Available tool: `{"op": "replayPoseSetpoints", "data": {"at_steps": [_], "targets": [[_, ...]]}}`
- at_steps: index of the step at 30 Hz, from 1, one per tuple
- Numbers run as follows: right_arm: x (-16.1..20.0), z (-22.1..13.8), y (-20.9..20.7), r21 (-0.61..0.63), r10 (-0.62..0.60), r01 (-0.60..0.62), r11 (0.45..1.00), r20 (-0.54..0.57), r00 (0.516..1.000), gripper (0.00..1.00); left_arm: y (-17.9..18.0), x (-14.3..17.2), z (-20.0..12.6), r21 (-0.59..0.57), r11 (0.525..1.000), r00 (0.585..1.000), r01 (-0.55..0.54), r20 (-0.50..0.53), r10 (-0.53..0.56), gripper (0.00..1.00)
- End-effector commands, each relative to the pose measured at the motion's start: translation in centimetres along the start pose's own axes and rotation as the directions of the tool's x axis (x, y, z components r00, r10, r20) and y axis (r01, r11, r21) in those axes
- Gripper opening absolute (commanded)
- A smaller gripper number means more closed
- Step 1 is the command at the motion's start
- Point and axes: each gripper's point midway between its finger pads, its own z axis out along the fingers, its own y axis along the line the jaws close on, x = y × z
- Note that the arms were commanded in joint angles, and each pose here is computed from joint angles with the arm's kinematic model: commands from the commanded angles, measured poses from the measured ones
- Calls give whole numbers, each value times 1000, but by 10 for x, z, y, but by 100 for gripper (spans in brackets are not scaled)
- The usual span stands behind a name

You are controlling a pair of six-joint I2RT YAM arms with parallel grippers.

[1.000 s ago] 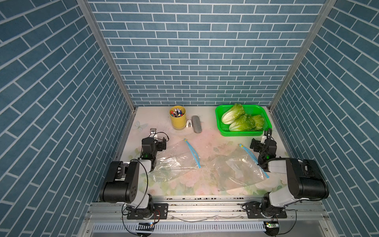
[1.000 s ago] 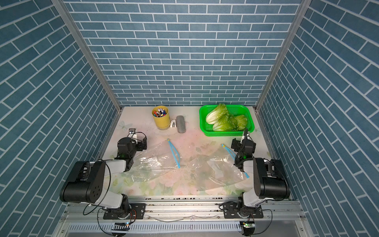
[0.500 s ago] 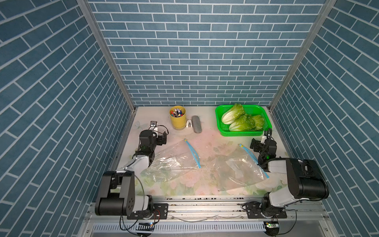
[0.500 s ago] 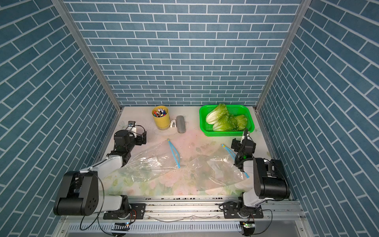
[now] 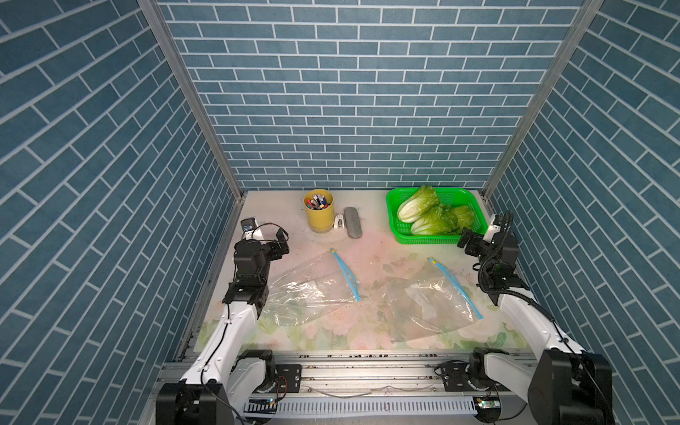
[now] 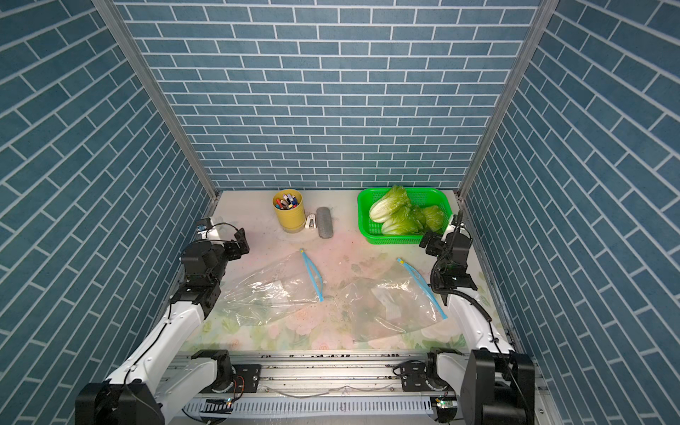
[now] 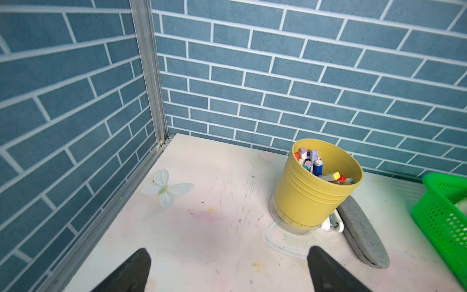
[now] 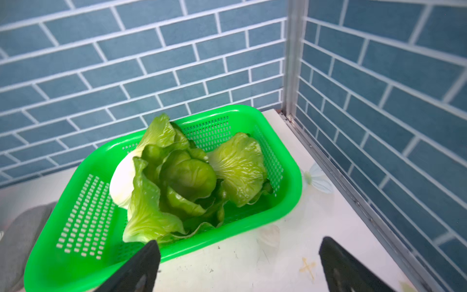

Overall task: Put the chinese cabbages into a zipper bag and zip it
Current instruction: Pick up the zipper food storage bag at the center of the board.

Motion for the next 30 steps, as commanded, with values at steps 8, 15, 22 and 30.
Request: {"op": "replayPoseSetpoints", "data": {"at_steps": [8,15,22,30], "targets": [[55,-21,-8,109,229,-205,973,-318,920,99,33,37,-23,-216,949,951,231,-155,-267,99],[77,-27,30,-12,153,-179,984,-466,871,99,11,52,-49,-200,958,925,206,-281,-257,99],[89,-45,101,-243,-18,-145,959,-563,827,99,-14,74,-80,-200,969,893,146,-394,-216,99],[107,-68,160,-402,-113,-198,894,-629,769,99,-10,121,-111,-296,949,821,104,-513,-250,99]]}}
